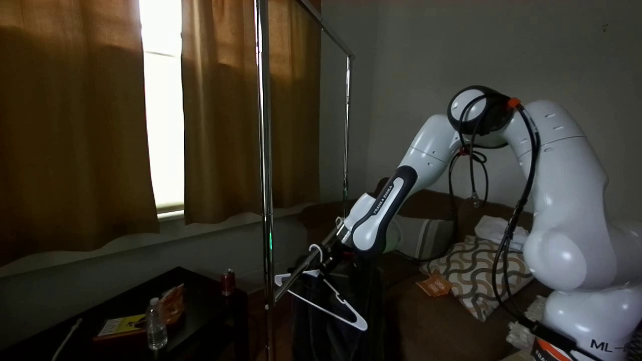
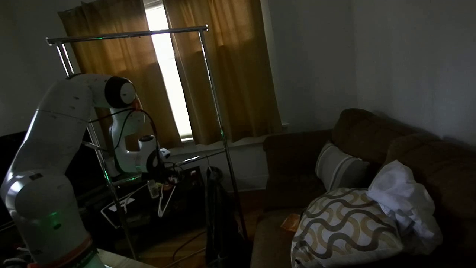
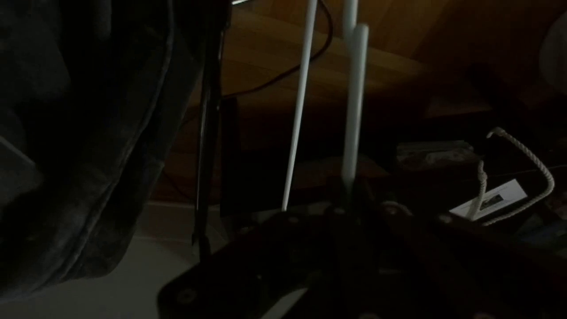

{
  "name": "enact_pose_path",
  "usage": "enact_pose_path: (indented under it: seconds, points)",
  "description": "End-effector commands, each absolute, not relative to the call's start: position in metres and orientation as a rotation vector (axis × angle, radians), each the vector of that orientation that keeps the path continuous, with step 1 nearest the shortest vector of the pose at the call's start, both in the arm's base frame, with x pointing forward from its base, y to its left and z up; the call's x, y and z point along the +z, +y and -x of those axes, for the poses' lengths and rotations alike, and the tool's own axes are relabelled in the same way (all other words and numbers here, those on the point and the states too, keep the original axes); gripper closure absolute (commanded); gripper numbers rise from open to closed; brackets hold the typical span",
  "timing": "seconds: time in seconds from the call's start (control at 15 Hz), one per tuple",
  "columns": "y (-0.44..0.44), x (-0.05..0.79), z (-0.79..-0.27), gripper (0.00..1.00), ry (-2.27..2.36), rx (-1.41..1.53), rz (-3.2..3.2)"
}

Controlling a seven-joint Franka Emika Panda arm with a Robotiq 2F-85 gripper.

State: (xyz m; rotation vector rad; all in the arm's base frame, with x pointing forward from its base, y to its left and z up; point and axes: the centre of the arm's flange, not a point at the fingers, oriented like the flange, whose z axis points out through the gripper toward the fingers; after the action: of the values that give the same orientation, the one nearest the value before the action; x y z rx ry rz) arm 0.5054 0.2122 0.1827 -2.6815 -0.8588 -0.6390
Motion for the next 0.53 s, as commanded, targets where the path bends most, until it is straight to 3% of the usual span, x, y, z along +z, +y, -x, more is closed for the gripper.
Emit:
enact_pose_path:
  seconds: [0.0,0.47]
  points:
    - [0.195,0.227,-0.473,0.98,-0.897,-0.427,2.755]
    - [0.165,0.298,-0.434,0.98,-0.979,-0.097,2.899]
